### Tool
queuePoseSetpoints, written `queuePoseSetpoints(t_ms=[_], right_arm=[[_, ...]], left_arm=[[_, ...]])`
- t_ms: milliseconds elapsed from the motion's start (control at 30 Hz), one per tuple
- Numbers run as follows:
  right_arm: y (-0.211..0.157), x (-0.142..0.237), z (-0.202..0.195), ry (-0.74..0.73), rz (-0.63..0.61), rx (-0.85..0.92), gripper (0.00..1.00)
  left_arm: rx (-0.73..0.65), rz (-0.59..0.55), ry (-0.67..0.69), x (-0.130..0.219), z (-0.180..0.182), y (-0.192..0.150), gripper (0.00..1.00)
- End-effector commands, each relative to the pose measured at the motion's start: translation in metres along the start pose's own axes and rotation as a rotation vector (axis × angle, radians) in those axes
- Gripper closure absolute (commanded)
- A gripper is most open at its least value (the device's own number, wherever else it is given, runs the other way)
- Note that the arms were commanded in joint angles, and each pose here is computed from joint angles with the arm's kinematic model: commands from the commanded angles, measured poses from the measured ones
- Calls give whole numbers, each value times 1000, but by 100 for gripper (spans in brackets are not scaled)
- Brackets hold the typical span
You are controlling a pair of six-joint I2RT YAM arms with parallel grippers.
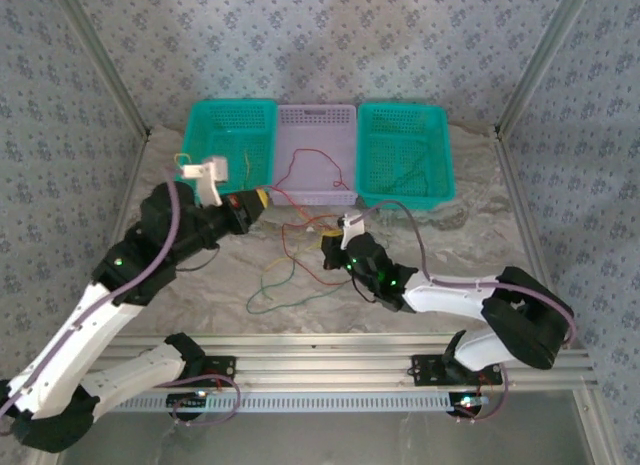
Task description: Untangle the cables
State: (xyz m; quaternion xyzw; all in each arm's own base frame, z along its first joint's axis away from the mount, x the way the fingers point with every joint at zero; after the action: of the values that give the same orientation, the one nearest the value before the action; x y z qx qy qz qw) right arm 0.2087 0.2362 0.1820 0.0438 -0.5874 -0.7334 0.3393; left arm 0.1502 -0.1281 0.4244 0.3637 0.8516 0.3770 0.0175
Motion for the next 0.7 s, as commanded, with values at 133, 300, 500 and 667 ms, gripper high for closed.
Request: queuePoseSetpoints(t_ms=[133,300,500,667], right_arm=[[-20,27,-73,-159,77,-170,100],[-8,45,-96,-229,46,-216,100],[3,53,-93,-167,35,-183,100],[10,63,-87,-115,7,-186,100]], left_arm=[[-220,-205,176,57,-12,36,100],[-255,-240,162,64,-24,47,100],[-324,-236,155,35,-40,61,100],[-408,-212,283,-28,-35,67,100]])
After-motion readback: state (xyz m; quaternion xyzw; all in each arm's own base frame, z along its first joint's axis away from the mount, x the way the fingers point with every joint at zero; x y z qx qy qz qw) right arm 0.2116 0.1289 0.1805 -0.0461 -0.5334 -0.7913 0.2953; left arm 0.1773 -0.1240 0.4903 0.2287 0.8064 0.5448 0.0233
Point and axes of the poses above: each hand's point on the last joint's axis, 136 mm out from that joint toward the fingers, its own x axis back along the fingers, its own z axis along the line the jaws close on, y = z × x, the point moved 10 cm from there along x, back along the fingers, and after that the axes turned 5 degrees about x, right-handed, at the moved point
